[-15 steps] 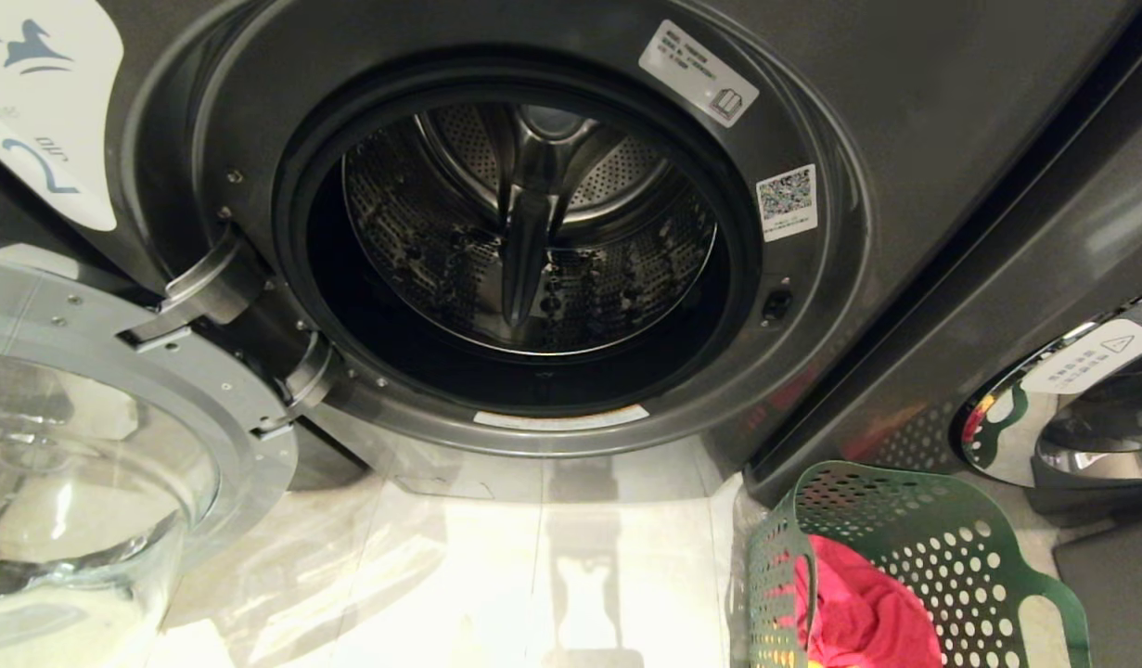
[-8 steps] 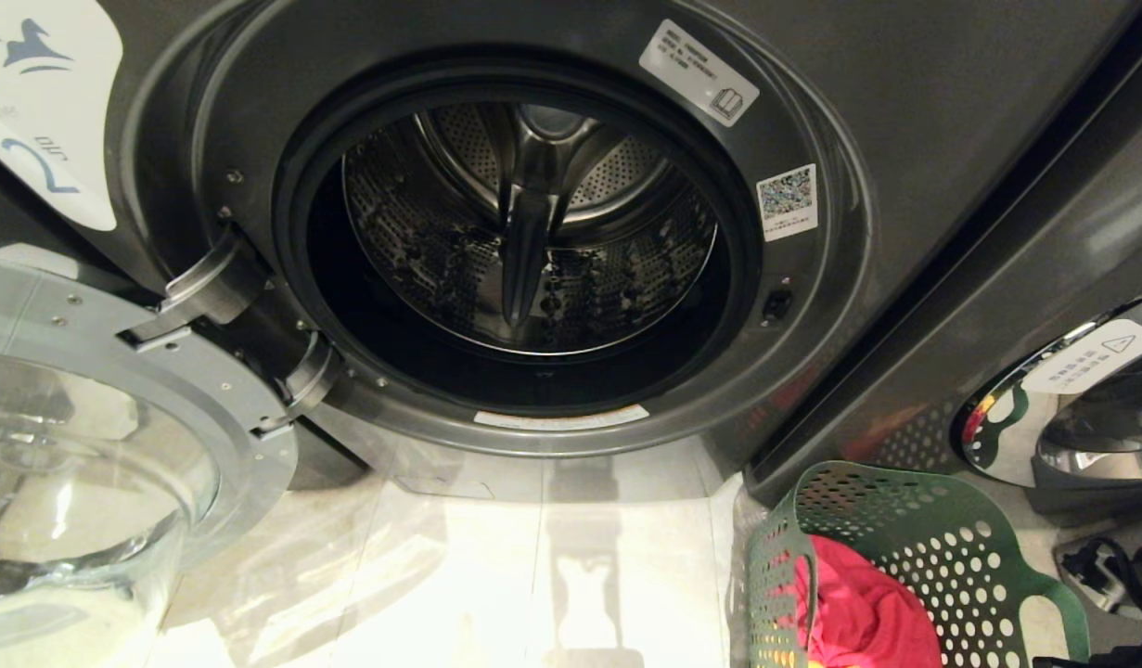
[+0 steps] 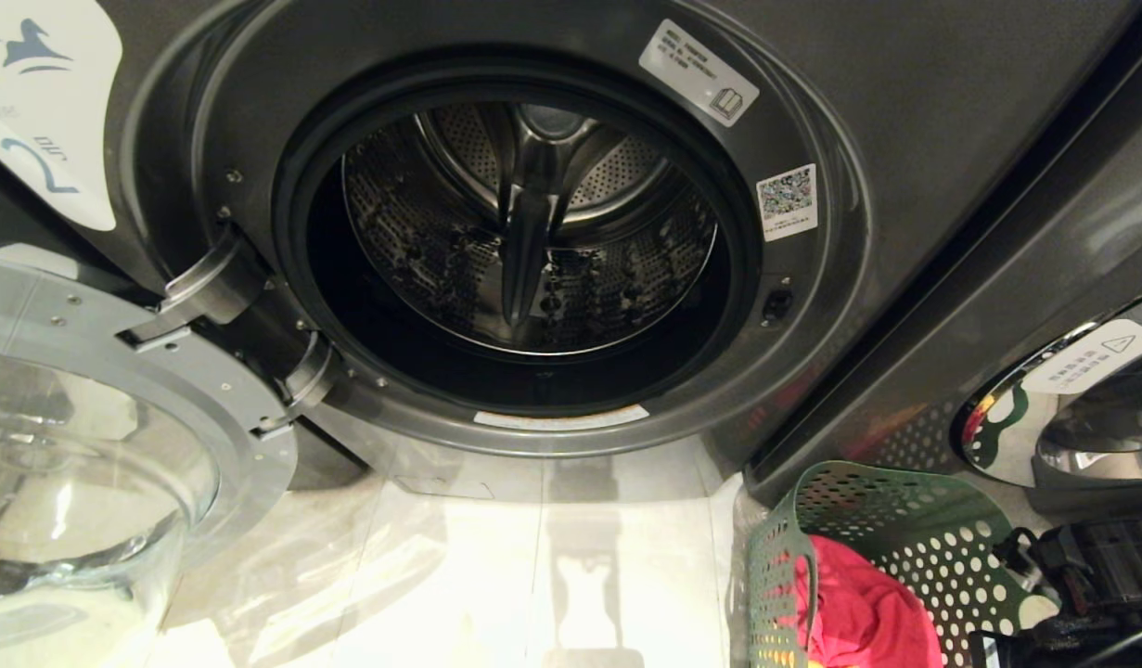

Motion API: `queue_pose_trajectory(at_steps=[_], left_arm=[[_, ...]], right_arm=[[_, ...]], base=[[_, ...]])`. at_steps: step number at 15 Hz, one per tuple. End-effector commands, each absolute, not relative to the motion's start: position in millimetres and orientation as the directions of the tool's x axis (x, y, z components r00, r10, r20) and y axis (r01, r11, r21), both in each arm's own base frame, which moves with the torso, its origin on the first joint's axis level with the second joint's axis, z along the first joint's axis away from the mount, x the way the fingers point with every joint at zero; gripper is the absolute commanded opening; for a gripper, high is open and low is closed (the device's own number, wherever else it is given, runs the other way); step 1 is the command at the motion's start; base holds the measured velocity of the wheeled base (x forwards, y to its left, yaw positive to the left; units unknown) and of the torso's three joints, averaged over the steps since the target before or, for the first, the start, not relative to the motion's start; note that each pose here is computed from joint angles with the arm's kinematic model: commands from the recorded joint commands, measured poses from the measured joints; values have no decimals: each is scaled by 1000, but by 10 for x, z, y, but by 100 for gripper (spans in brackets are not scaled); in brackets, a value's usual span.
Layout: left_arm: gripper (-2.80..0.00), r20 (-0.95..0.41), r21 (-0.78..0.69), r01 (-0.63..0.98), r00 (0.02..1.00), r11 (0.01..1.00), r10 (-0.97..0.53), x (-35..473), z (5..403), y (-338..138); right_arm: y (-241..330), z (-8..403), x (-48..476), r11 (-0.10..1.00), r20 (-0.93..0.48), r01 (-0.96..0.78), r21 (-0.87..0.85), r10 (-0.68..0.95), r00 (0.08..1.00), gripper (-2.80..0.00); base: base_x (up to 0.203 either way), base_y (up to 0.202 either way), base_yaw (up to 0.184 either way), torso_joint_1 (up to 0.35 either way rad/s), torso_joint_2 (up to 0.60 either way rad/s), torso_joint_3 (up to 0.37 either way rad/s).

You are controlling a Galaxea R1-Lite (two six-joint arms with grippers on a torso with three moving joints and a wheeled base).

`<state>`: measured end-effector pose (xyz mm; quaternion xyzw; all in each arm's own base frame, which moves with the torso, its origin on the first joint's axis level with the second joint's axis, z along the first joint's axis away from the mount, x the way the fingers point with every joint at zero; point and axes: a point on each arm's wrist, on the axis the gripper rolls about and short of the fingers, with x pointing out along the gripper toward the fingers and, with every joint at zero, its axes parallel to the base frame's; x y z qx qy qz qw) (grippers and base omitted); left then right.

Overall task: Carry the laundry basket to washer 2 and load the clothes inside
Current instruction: Place the clothes into the washing machine

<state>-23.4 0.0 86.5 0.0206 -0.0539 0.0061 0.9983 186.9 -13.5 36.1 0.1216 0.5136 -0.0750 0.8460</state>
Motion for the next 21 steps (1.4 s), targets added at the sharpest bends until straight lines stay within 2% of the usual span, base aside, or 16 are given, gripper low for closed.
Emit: queue_pose_trajectory(at_steps=[1, 5, 12, 17, 21], left_arm=[[-280, 69, 41, -14, 998, 999, 11, -202, 755, 0], [-280, 69, 41, -14, 998, 999, 11, -202, 755, 0], [-280, 69, 41, -14, 998, 999, 11, -202, 755, 0], [-280, 69, 41, -14, 998, 999, 11, -202, 755, 0], [-280, 69, 41, -14, 998, 999, 11, -202, 755, 0]], right_arm=[[-147, 211, 1971, 957, -915, 264, 120, 3, 403, 0], [-248, 83, 2383, 949, -911, 290, 124, -7, 412, 0], [-479, -382, 2502, 928, -960, 364, 86, -20, 278, 0], [-615, -659, 2615, 927, -923, 346, 140, -4, 384, 0], [-602, -856, 2573, 955, -928, 250, 161, 60, 369, 0]], base=[[0, 0, 0, 0, 0, 0], [0, 0, 0, 0, 0, 0], [0, 0, 0, 0, 0, 0], [0, 0, 0, 1, 1, 6], [0, 0, 0, 0, 0, 0]])
